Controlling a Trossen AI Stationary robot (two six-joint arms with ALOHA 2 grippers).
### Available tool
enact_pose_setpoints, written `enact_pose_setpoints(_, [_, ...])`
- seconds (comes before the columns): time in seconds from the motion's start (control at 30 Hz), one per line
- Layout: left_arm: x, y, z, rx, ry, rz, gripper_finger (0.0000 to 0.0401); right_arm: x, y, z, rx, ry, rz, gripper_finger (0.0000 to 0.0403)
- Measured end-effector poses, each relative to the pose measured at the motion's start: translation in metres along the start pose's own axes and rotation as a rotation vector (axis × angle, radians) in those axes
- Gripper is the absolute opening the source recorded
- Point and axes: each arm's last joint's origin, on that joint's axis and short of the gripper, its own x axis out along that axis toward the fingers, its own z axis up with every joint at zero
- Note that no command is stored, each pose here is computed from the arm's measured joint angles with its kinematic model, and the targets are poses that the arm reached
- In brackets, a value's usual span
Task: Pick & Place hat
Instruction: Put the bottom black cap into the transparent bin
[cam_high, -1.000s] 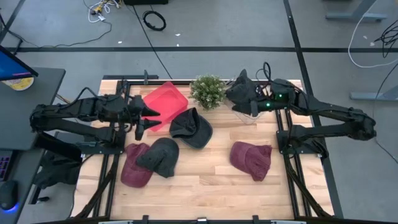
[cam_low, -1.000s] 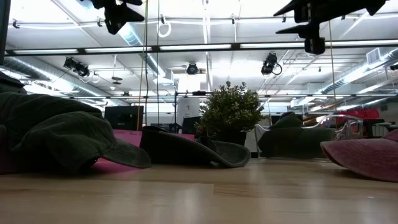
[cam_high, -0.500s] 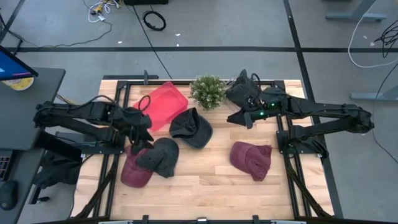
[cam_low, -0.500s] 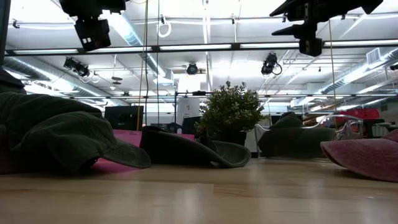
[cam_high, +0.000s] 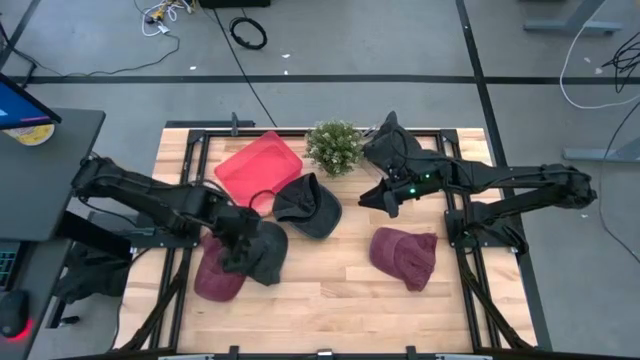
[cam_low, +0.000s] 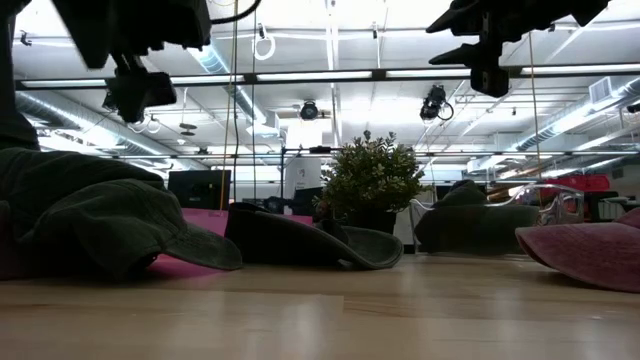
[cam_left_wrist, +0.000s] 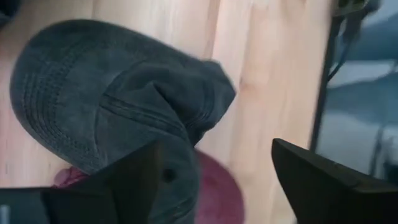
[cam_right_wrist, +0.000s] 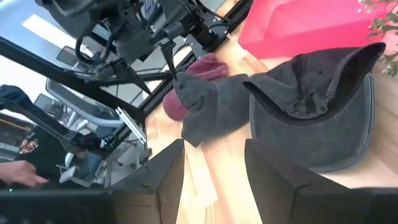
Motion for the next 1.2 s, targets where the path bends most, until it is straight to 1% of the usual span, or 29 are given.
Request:
enact_pose_setpoints(0.07, [0.01,-0.001,0.001,0.037,0.035,0.04,0.0322,0.0,0.001,0.0,-0.01,0.0,0.006,0.0169])
enact_pose_setpoints(0.13, [0.02,-0.001,0.001,0.065,0.063,0.109,0.0331,0.0,0.002,-0.001,-0.012,-0.002,0.002,0.0169])
enact_pose_setpoints(0.3, [0.04,0.003,0.003,0.084,0.113,0.272,0.0336,0.0,0.002,-0.001,-0.016,-0.011,-0.008,0.0169])
enact_pose_setpoints(0.47, [0.054,0.005,0.006,0.084,0.151,0.317,0.0324,0.0,0.002,-0.001,-0.017,-0.013,-0.009,0.0169])
enact_pose_setpoints(0.6, [0.064,0.006,0.008,0.115,0.181,0.326,0.03,0.0,0.002,-0.001,-0.02,-0.019,-0.016,0.0169])
enact_pose_setpoints(0.7, [0.068,0.007,0.009,0.14,0.188,0.327,0.027,0.0,0.001,-0.001,-0.02,-0.033,-0.032,0.0169])
enact_pose_setpoints(0.8, [0.069,0.008,0.01,0.148,0.191,0.33,0.0228,0.0,0.001,0.0,-0.02,-0.035,-0.034,0.0169])
enact_pose_setpoints(0.97, [0.07,0.008,0.01,0.16,0.182,0.35,0.0138,0.0,0.001,0.0,-0.02,-0.042,-0.041,0.0169])
enact_pose_setpoints(1.13, [0.069,0.008,0.01,0.16,0.181,0.355,0.0027,0.0,0.001,0.0,-0.019,-0.042,-0.041,0.0169])
enact_pose_setpoints(1.17, [0.069,0.008,0.01,0.159,0.181,0.352,0.0017,0.0,0.001,0.0,-0.019,-0.042,-0.041,0.0169])
enact_pose_setpoints(1.2, [0.068,0.008,0.01,0.158,0.18,0.348,0.0016,0.0,0.001,0.0,-0.019,-0.042,-0.041,0.0169])
